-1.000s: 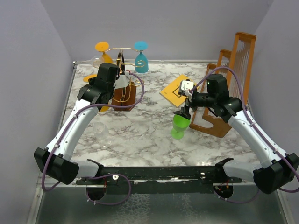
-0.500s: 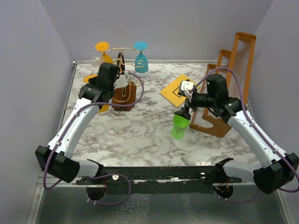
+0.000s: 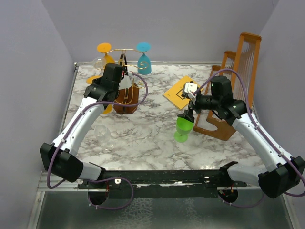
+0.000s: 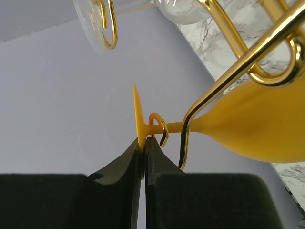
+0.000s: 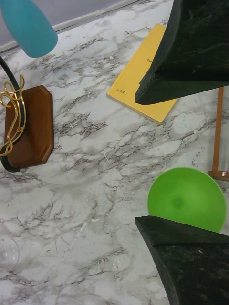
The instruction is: Place the wine glass upside down on the wine glass rack
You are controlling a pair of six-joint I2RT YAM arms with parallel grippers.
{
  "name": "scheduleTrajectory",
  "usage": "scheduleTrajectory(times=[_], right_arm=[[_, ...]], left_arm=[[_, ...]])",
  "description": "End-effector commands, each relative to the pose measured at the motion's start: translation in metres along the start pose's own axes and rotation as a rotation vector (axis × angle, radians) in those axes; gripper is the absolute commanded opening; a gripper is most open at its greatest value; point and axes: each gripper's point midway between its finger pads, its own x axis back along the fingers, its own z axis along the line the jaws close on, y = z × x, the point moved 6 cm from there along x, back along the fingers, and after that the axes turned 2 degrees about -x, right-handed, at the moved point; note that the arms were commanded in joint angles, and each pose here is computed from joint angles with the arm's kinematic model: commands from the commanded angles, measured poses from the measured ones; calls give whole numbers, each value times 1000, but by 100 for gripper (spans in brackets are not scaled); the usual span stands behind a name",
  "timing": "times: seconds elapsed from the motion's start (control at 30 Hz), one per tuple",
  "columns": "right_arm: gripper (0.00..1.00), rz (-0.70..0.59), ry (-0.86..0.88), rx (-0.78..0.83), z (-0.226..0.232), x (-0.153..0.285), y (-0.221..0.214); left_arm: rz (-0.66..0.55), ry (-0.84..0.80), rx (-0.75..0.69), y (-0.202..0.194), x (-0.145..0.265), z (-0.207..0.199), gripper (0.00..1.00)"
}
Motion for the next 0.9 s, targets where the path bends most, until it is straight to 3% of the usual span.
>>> scheduleTrajectory(times=[0.0,0.63,0.87], right_arm=[[100,0,-26,17,-6,-1,-1],[100,11,-29,16,-7,-3,-4],[100,16,-29,12,-8,-4,-5]], left_arm=[[9,58,42,0,3,13,9],[-86,-12,87,17,-4,5,9],[-131,-29,101,20,-1,4,18]])
